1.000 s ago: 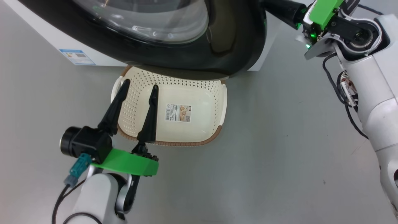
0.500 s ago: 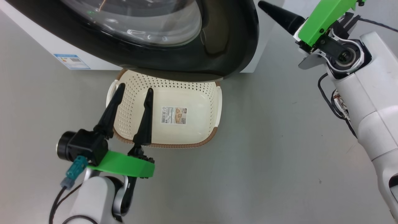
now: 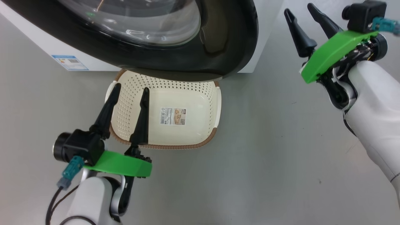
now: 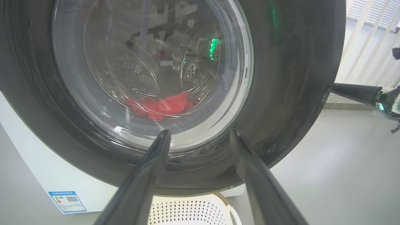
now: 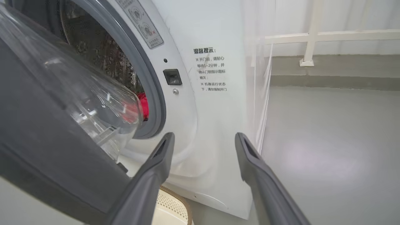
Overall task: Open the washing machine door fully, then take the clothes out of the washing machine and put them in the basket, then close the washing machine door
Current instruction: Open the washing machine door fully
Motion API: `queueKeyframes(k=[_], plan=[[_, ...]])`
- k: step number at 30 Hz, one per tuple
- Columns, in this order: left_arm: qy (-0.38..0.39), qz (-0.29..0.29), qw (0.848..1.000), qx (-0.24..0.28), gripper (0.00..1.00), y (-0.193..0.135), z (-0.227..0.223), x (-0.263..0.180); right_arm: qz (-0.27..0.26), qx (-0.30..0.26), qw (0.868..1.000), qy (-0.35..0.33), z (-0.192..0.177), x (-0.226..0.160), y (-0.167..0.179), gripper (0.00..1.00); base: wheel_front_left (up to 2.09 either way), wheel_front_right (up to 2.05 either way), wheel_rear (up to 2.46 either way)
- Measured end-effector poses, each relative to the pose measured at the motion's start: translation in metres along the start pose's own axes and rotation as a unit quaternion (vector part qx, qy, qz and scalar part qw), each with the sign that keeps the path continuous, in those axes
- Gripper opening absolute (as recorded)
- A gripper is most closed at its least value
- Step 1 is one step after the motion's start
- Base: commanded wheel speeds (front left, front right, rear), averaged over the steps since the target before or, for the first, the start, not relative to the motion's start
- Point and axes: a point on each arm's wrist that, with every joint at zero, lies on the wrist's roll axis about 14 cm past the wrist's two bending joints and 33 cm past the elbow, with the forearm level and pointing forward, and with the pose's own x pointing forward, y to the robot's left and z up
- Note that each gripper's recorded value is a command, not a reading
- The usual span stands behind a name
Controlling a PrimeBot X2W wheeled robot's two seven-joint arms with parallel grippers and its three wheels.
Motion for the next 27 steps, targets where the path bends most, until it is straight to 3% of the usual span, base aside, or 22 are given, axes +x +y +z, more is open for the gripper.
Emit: queueKeyframes(k=[6, 12, 17, 27], plan=[[-0.001, 0.005, 1.0, -0.001, 1.0, 0.003, 0.001, 0.001, -0.005, -0.078, 0.997, -0.003, -0.008, -0.011, -0.01, 1.0, 0.0, 0.0, 0.0], [-0.009, 0.013, 1.0, -0.001, 1.0, 0.005, 0.007, 0.001, -0.003, -0.14, 0.987, -0.074, 0.019, -0.032, -0.005, 1.0, 0.0, 0.0, 0.0], [-0.008, 0.017, 1.0, -0.002, 1.0, 0.007, 0.008, -0.004, -0.008, -0.154, 0.984, -0.093, 0.003, -0.055, 0.011, 1.0, 0.0, 0.0, 0.0], [-0.011, 0.02, 1.0, -0.005, 1.0, 0.008, 0.01, -0.005, -0.033, -0.156, 0.977, -0.138, 0.007, -0.084, 0.018, 1.0, 0.0, 0.0, 0.0]])
